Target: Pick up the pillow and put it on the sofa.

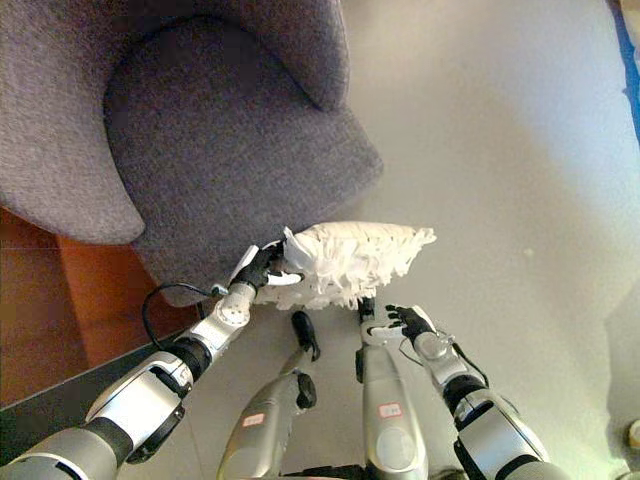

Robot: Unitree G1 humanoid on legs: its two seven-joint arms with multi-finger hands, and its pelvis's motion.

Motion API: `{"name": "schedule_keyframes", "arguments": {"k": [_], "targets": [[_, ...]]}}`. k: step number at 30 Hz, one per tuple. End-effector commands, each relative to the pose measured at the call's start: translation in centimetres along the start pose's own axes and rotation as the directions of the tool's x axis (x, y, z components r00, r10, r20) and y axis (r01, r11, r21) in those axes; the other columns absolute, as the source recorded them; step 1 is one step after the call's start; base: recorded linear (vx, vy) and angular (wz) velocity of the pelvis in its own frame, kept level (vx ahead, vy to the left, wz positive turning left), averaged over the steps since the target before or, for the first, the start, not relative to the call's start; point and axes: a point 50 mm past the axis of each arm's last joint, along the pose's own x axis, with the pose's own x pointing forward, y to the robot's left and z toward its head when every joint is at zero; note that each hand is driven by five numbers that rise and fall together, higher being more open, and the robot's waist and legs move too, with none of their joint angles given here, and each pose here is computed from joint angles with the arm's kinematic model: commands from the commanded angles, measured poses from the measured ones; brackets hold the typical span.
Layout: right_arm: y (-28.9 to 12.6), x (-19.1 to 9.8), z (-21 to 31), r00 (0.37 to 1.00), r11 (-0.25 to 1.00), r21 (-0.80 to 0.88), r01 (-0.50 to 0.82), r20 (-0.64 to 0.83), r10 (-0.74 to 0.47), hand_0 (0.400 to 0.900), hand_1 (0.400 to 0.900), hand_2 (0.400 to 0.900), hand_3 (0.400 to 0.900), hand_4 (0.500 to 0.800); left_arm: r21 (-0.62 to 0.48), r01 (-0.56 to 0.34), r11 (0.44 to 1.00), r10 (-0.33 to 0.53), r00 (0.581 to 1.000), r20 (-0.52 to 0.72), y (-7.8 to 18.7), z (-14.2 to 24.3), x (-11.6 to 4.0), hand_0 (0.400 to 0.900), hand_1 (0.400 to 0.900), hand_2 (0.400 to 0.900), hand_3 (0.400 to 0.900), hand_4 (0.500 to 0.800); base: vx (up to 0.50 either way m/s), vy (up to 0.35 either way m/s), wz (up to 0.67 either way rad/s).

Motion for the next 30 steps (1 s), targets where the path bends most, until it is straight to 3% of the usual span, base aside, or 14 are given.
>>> {"name": "schedule_keyframes", "arguments": {"k": [1, 14, 15, 17, 18, 19, 21, 30], "targets": [[0.2, 0.1, 1.9, 0.998, 1.0, 0.017, 0.003, 0.068, -0.004, 0.9, 0.9, 0.9, 0.9, 0.8, -0.034, -0.129, 0.991, 0.131, 0.987, 0.095, 3.4, 3.0, 1.1, 0.9, 0.9, 0.9, 0.9, 0.8, -0.027, -0.038, -0.01], [0.5, -0.1, 4.7, 0.984, 0.998, 0.068, 0.017, 0.175, -0.028, 0.9, 0.9, 0.9, 0.9, 0.8, -0.043, -0.206, 0.978, 0.21, 0.97, 0.126, 5.0, 6.0, 2.0, 0.9, 0.9, 0.9, 0.9, 0.8, -0.02, -0.047, 0.01], [0.6, -0.1, 4.7, 0.984, 0.998, 0.068, 0.016, 0.176, -0.028, 0.9, 0.9, 0.9, 0.9, 0.8, -0.039, -0.21, 0.977, 0.213, 0.969, 0.126, 5.1, 6.0, 2.0, 0.857, 0.857, 0.857, 0.857, 0.774, 0.0, 0.0, 0.0], [0.5, -0.1, 4.7, 0.984, 0.997, 0.071, 0.017, 0.177, -0.029, 0.9, 0.9, 0.9, 0.9, 0.8, -0.037, -0.215, 0.976, 0.218, 0.967, 0.129, 5.1, 6.1, 2.0, 0.831, 0.831, 0.831, 0.831, 0.759, 0.0, 0.0, 0.0], [0.5, -0.1, 4.7, 0.984, 0.997, 0.07, 0.016, 0.177, -0.028, 0.9, 0.9, 0.9, 0.9, 0.8, -0.036, -0.216, 0.976, 0.219, 0.967, 0.131, 5.2, 6.2, 2.1, 0.714, 0.714, 0.714, 0.714, 0.688, 0.0, 0.0, 0.0], [0.5, -0.1, 4.7, 0.983, 0.997, 0.07, 0.016, 0.179, -0.029, 0.9, 0.9, 0.9, 0.9, 0.8, -0.032, -0.218, 0.976, 0.22, 0.966, 0.134, 5.3, 6.3, 2.1, 0.649, 0.649, 0.649, 0.649, 0.649, 0.0, 0.0, 0.0], [0.5, -0.1, 4.6, 0.983, 0.997, 0.07, 0.017, 0.182, -0.029, 0.9, 0.9, 0.9, 0.9, 0.8, -0.028, -0.215, 0.976, 0.217, 0.966, 0.141, 5.5, 6.5, 2.1, 0.4, 0.4, 0.4, 0.4, 0.5, 0.0, 0.0, 0.0], [0.7, -0.3, 4.4, 0.983, 0.997, 0.073, 0.014, 0.184, -0.027, 0.9, 0.9, 0.9, 0.9, 0.8, -0.023, -0.22, 0.975, 0.221, 0.964, 0.15, 6.2, 6.9, 2.2, 0.4, 0.4, 0.4, 0.4, 0.5, 0.0, 0.0, 0.0]]}}
